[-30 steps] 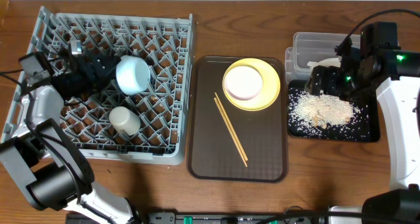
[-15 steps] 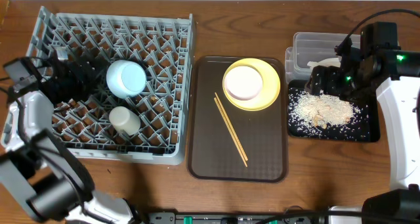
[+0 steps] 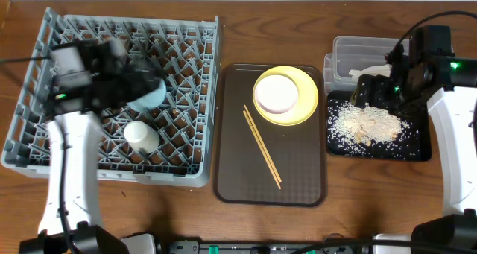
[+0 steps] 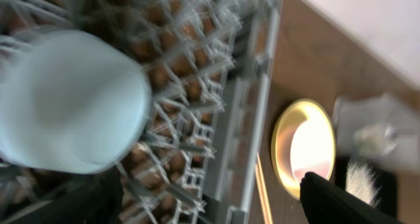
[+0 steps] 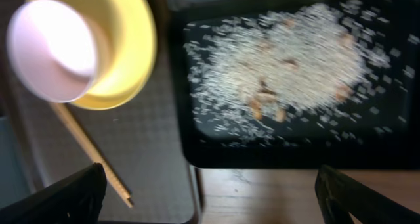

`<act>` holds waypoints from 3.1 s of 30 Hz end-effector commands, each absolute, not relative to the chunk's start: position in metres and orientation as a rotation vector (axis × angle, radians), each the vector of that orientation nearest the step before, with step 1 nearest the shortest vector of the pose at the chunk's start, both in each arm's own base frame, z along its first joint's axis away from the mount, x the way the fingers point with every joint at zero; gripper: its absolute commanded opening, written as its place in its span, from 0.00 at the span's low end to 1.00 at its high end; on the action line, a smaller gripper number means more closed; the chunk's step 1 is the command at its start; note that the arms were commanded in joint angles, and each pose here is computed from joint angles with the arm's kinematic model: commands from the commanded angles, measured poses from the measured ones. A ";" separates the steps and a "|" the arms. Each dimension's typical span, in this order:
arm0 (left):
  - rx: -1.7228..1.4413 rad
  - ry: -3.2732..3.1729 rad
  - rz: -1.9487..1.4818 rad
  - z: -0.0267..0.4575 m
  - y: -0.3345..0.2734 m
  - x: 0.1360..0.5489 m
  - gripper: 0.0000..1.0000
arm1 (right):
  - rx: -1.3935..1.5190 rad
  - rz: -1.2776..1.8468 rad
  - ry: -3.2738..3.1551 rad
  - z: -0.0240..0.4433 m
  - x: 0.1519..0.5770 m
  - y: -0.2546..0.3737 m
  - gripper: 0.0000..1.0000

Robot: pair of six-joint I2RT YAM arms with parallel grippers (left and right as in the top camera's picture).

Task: Sort waste into correct bins and load items into the dishwasher
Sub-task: 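Open the left gripper and lift it away from the bowl, then reach the left gripper to the pink bowl and grasp its rim, then lift the pink bowl and carry it over the dish rack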

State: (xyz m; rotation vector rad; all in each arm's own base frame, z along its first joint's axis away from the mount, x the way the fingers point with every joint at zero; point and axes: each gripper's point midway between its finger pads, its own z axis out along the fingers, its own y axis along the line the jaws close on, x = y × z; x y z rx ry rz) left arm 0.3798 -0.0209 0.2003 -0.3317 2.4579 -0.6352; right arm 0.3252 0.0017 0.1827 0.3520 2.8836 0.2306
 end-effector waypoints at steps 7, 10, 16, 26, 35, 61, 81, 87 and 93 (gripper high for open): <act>0.059 2.393 -0.391 0.229 -0.122 0.392 0.90 | 0.672 -0.016 2.847 0.185 0.315 -0.040 0.99; 0.171 2.361 -0.373 0.228 -0.155 0.392 0.90 | 0.765 -0.020 2.840 0.184 0.309 -0.052 0.99; 0.302 2.400 -0.395 0.216 -0.206 0.393 0.89 | 0.845 -0.028 2.846 0.183 0.299 -0.067 0.99; 0.511 2.445 -0.404 0.204 -0.281 0.410 0.89 | 0.829 -0.030 2.852 0.183 0.299 -0.068 0.99; 0.735 2.560 -0.286 0.113 -0.326 0.389 0.89 | 0.818 -0.031 2.856 0.183 0.299 -0.068 0.99; 0.864 2.725 -0.195 0.024 -0.333 0.355 0.32 | 0.820 -0.032 2.862 0.182 0.297 -0.068 0.99; 0.863 2.697 -0.210 0.044 -0.338 0.361 0.08 | 0.821 -0.033 2.867 0.182 0.296 -0.067 0.99; 0.889 2.578 -0.246 0.101 -0.334 0.368 0.07 | 0.821 -0.032 2.867 0.182 0.296 -0.067 0.99; 0.737 2.459 -0.288 0.175 -0.301 0.392 0.07 | 0.821 -0.033 2.867 0.182 0.296 -0.067 0.99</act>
